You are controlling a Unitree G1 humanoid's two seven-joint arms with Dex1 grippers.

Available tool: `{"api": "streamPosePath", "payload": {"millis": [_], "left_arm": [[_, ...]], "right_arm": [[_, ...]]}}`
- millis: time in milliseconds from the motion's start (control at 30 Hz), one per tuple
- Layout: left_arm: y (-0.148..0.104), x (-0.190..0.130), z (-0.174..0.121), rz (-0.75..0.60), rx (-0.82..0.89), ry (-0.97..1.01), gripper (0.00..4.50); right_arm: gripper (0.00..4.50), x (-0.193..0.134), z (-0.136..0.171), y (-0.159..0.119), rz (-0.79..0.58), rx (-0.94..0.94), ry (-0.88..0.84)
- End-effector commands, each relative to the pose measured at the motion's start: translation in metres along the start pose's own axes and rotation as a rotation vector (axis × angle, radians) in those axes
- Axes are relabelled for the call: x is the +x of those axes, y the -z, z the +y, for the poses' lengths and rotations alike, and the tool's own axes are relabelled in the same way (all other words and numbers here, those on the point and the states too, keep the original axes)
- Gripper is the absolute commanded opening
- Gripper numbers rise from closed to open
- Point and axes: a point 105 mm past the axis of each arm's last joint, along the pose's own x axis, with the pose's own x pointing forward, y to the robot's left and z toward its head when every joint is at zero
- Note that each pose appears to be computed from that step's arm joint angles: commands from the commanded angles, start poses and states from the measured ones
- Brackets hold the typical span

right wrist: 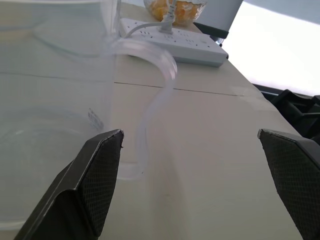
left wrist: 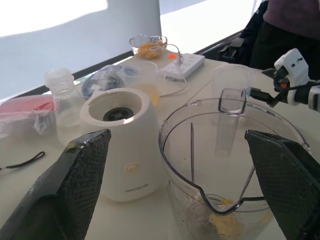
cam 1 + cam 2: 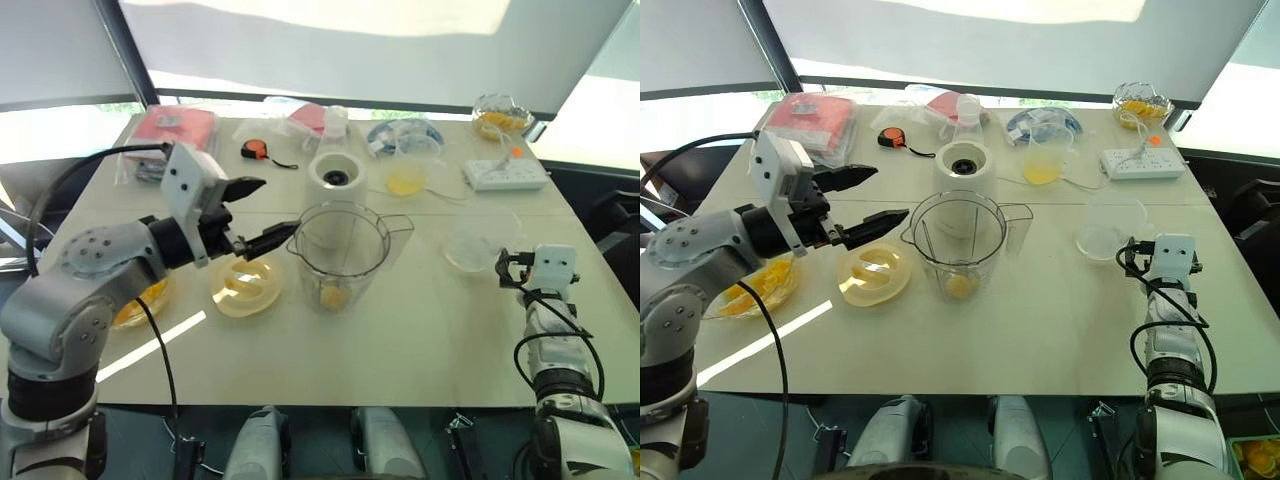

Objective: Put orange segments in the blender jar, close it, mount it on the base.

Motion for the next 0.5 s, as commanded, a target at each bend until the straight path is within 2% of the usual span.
{"api": "streamPosePath", "payload": {"millis": [33,67,167,367,400,500], "left_arm": [[-0.008,-0.004,-0.003,-0.017,0.036,-0.005,4.47],[-0.006,-0.004,-0.003,-0.009,0.035,-0.004,4.47],[-0.003,-0.007,-0.002,0.005,0.032,-0.004,4.5],[0.0,-0.011,0.001,0.022,0.034,-0.017,4.5],[0.0,-0.011,0.001,0.022,0.034,-0.018,4.5],[0.001,-0.01,0.0,0.022,0.033,-0.02,4.5]], "right_arm": [[4.5,0.01,-0.001,-0.016,-0.048,-0.021,-0.01],[4.5,0.012,0.0,-0.016,-0.047,-0.025,-0.012],[3.59,0.015,0.005,-0.018,-0.05,-0.026,-0.031],[0.39,0.016,0.008,-0.013,-0.037,-0.036,-0.041],[0.05,0.015,0.009,-0.012,-0.036,-0.038,-0.045],[0.05,0.014,0.013,-0.01,-0.035,-0.042,-0.056]]}}
